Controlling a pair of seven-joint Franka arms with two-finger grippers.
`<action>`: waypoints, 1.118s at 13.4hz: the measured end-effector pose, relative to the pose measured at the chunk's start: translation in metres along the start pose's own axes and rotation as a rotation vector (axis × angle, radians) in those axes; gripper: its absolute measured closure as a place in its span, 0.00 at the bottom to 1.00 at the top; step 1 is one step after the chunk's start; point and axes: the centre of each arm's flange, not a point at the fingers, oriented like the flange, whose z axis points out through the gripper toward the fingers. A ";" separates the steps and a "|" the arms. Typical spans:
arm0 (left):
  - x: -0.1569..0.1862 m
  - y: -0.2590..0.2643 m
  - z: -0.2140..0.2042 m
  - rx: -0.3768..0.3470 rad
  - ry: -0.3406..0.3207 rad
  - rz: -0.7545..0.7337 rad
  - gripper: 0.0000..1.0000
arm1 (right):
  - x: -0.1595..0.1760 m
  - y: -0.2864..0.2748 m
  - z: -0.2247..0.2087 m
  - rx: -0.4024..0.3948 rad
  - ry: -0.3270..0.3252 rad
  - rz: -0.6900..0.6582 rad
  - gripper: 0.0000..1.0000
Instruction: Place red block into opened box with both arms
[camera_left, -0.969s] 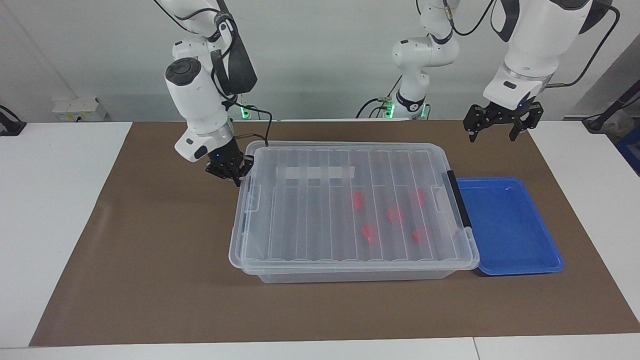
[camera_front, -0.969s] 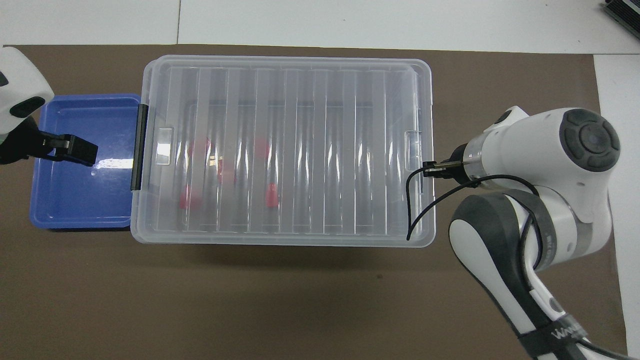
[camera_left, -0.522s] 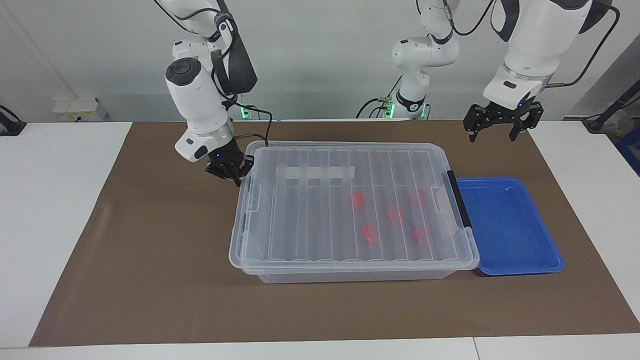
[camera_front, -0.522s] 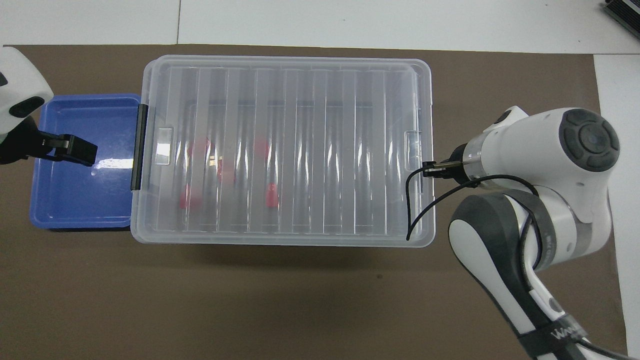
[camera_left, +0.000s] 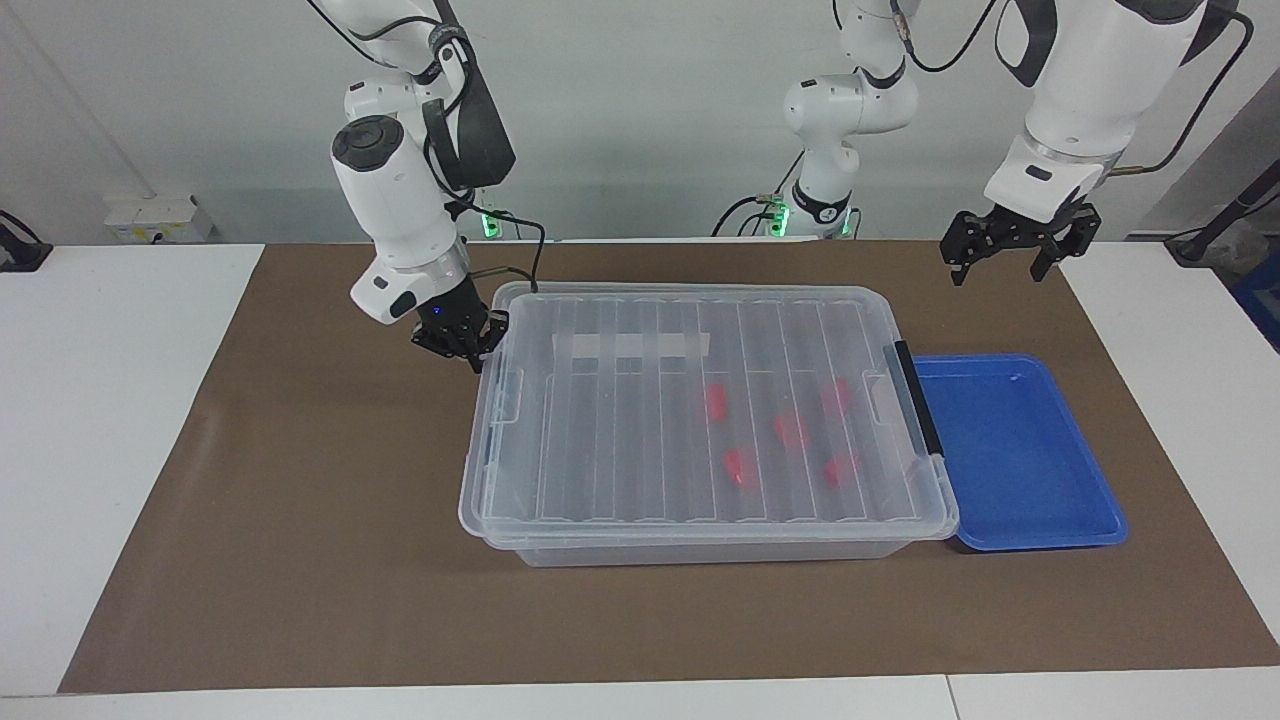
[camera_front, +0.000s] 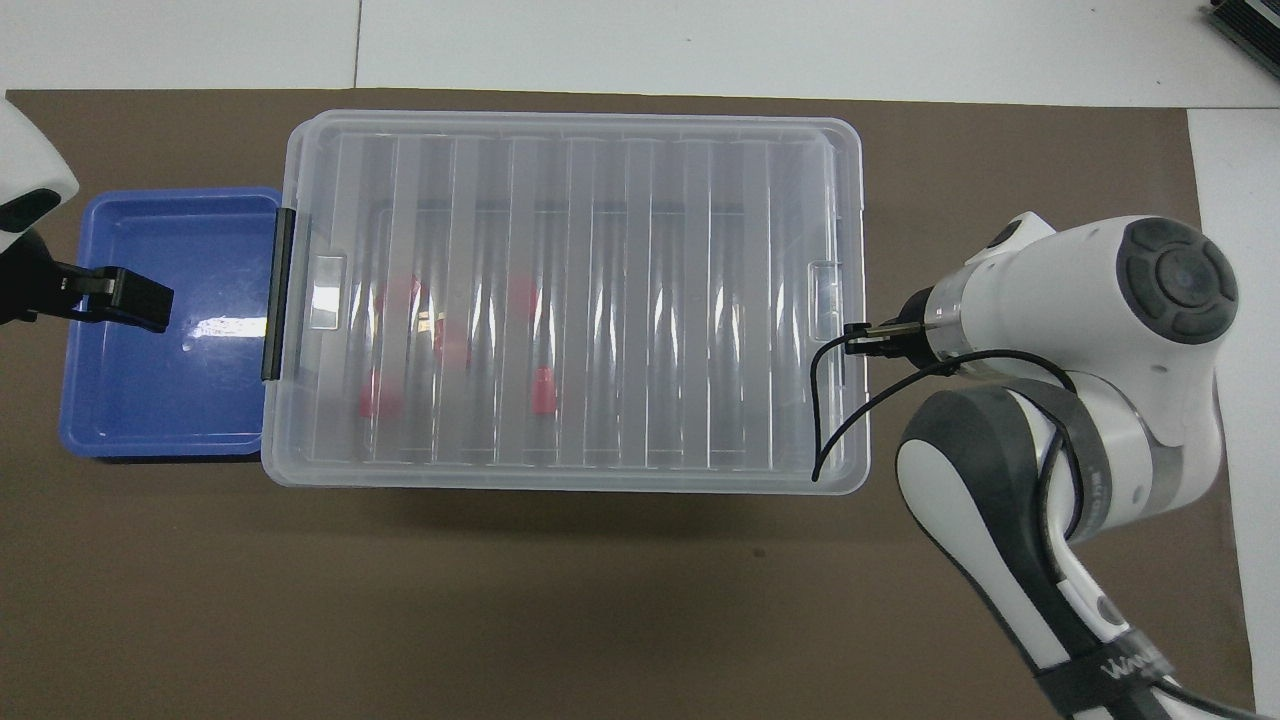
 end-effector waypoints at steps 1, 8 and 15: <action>0.000 0.000 0.000 0.000 0.000 0.000 0.00 | 0.000 -0.002 0.000 0.000 0.000 -0.003 0.99; 0.000 0.000 0.000 0.000 0.000 -0.001 0.00 | -0.001 -0.005 0.000 0.001 -0.001 -0.030 0.99; 0.000 0.000 0.000 0.000 0.000 -0.001 0.00 | 0.002 0.021 -0.029 0.006 0.050 0.015 0.82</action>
